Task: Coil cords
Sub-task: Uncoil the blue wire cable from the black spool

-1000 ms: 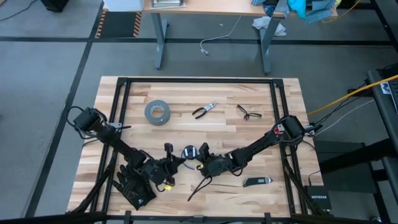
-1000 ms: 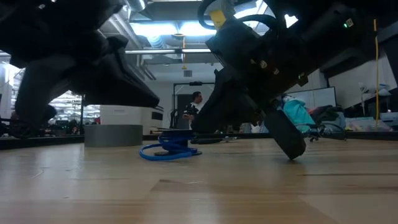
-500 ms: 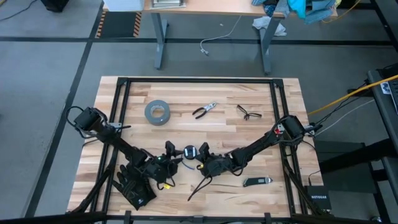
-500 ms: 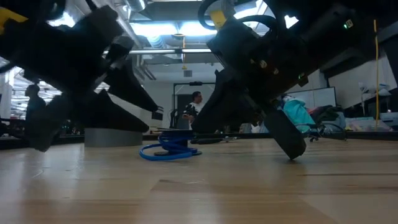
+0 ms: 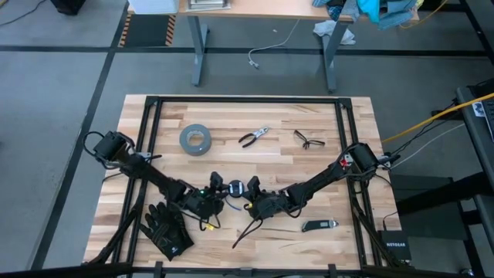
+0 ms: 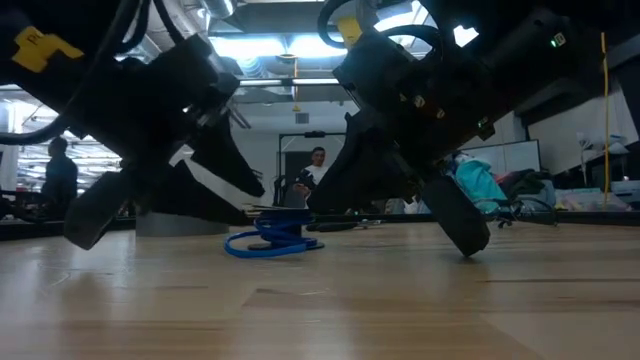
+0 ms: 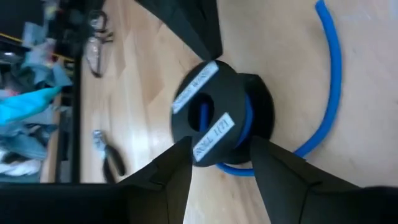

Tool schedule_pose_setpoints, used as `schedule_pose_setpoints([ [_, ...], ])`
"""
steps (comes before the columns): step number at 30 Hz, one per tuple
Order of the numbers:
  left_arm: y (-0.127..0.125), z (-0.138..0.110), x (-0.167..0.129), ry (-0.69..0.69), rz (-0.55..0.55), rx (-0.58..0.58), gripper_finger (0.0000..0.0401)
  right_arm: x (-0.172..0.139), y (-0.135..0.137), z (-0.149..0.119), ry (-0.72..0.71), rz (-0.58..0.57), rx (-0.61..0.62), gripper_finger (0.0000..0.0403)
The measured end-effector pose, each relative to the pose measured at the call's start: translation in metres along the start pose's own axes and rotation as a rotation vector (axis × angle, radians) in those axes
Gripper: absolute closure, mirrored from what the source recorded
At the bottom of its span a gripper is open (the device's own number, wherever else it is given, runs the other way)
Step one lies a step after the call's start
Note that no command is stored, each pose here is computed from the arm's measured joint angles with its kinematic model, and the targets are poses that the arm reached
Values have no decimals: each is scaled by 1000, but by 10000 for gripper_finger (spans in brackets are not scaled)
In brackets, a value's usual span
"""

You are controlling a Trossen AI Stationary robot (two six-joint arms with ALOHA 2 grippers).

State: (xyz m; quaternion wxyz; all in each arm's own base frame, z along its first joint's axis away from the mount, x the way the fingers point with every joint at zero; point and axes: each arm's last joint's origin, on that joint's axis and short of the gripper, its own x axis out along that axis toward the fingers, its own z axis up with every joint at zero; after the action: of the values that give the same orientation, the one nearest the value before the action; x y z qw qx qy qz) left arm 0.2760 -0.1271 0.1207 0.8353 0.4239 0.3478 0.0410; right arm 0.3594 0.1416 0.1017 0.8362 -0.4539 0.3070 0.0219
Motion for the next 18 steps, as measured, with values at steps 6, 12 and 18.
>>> schedule_pose_setpoints([
  [6, 1, -1, 1, 9, -1, 16, 259, 0, 0, 0, -1, -3, 22, 402],
  [12, -1, -2, 2, 16, -6, 52, 279, 1, -4, 7, -14, 3, 51, 402],
  [18, -2, -3, 3, 19, -4, 40, 322, 4, -7, 8, -14, 48, 97, 402],
])
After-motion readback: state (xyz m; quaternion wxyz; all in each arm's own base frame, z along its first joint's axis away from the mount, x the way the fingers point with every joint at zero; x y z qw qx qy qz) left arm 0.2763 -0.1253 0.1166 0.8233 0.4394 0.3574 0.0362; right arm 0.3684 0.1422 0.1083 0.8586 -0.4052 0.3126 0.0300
